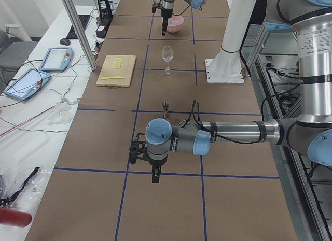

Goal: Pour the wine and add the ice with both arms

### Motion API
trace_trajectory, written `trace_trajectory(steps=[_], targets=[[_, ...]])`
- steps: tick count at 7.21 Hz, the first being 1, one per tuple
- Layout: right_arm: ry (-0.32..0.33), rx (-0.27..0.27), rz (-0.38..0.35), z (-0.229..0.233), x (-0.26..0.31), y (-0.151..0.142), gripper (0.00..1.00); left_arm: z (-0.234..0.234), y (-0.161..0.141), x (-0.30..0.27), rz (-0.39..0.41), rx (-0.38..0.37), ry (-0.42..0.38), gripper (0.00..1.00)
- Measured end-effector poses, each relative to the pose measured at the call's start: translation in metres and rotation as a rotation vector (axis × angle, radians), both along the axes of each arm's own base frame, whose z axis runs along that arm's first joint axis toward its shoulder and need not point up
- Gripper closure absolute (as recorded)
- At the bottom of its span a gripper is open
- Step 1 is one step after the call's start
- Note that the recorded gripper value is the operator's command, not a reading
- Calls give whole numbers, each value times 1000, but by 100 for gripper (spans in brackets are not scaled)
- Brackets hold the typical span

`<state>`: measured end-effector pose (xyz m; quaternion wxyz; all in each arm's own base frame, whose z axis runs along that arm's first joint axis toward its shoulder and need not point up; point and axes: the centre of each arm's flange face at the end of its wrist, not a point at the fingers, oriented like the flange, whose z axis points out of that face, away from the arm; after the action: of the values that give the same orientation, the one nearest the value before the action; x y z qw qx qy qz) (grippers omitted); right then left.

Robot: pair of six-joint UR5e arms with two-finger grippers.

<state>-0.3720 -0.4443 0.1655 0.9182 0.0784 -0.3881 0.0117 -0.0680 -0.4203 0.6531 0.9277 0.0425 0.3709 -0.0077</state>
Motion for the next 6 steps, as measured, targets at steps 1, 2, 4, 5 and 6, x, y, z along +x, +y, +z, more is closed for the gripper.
trace_trajectory(steps=[1, 2, 4, 5, 6], targets=[[50, 38, -71, 49, 43, -22, 0, -2, 1, -1, -1, 4, -4, 0], [108, 86, -151, 106, 94, -41, 0, -6, 1, -1, -1, 12, -5, 0], [170, 131, -310, 220, 211, -56, 0, -16, 0, 0, 6, 43, -4, 0], [170, 106, -335, 269, 259, -52, 0, -21, 2, 1, 23, 66, 1, 0], [136, 29, -307, 322, 306, -45, 0, -20, 4, 3, 38, 73, 4, 0]])
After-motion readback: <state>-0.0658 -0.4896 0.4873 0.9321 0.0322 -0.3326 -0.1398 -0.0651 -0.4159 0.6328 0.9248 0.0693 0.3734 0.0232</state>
